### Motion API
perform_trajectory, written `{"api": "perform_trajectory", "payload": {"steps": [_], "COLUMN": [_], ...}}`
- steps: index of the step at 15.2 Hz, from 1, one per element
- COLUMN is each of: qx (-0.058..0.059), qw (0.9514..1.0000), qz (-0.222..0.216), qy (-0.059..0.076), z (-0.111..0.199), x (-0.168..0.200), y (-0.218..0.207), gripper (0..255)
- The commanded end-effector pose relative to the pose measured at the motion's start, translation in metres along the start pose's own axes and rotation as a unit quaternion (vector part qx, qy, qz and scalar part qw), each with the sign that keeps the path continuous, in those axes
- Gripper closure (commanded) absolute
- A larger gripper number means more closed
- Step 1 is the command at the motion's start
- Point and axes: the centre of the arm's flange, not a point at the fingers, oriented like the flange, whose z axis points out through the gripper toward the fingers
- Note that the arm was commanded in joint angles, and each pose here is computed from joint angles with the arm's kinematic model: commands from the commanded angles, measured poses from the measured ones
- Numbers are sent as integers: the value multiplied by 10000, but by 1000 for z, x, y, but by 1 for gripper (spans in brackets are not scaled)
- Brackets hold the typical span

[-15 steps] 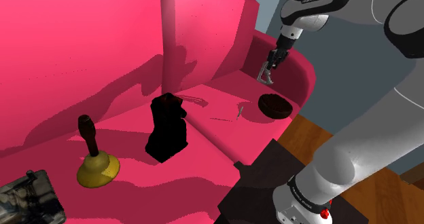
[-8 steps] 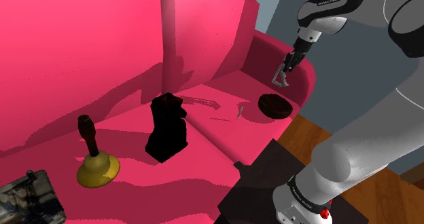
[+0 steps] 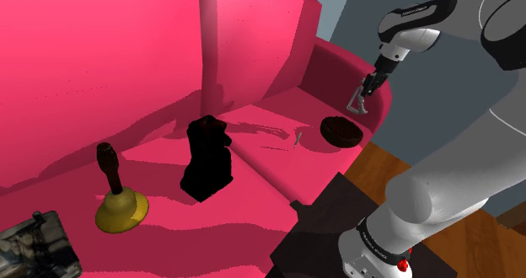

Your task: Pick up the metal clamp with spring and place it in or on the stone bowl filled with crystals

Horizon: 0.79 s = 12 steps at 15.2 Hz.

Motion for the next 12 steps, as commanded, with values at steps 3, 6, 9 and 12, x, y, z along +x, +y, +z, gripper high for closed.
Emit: {"api": "perform_trajectory", "payload": {"steps": [3, 6, 9, 12], "qx": [-2, -2, -2, -2], "qw": [10000, 10000, 10000, 10000], "qz": [-2, -2, -2, -2], "qy": [1, 1, 1, 1], "z": [22, 38, 54, 70], "x": [0, 0, 0, -1], "y": [1, 2, 2, 2], "gripper": [255, 255, 255, 255]}}
